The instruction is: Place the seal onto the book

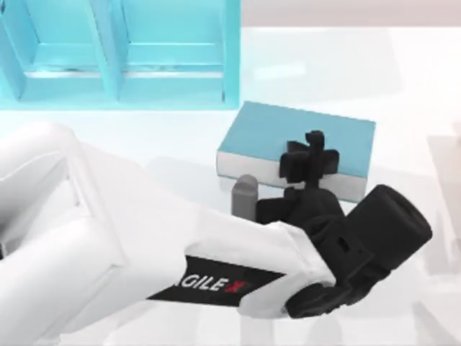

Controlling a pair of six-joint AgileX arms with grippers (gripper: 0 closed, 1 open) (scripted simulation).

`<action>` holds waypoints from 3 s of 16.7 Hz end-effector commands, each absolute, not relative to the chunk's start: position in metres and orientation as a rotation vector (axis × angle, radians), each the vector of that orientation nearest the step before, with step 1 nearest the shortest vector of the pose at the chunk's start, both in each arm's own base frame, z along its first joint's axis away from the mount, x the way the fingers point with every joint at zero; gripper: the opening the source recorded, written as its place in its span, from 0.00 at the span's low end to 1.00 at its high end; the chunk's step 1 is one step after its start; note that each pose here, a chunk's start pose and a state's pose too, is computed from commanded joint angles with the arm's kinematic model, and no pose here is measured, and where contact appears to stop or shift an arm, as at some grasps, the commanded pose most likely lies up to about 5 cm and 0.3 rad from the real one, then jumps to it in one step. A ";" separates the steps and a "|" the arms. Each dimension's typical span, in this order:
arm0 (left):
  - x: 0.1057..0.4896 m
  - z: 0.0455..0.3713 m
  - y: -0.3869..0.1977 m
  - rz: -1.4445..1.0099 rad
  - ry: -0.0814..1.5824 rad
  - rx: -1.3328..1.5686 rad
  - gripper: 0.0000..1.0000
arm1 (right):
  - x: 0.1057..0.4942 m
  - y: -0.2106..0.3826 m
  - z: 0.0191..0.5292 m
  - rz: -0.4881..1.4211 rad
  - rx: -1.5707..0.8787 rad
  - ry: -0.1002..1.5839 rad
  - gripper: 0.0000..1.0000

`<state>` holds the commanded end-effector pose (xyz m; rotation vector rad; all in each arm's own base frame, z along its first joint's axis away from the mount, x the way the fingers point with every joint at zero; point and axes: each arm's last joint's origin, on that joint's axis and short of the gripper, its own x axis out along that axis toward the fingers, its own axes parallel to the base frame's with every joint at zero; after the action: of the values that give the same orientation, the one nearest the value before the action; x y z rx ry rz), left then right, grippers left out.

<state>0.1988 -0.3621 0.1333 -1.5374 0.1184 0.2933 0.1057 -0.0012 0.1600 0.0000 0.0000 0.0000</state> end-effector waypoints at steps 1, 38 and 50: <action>0.197 0.134 -0.363 0.292 0.118 -1.539 0.00 | 0.106 -0.001 0.160 0.000 0.000 0.000 1.00; 0.197 0.100 -0.362 0.298 0.121 -1.527 1.00 | 0.106 -0.001 0.160 0.000 0.000 0.000 1.00; 0.113 0.092 -0.370 0.363 0.166 -1.512 1.00 | 0.106 -0.001 0.160 0.000 0.000 0.000 1.00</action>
<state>0.1130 -0.3701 0.0921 -1.5123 0.1658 0.3628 0.1057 -0.0012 0.1600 0.0000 0.0000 0.0000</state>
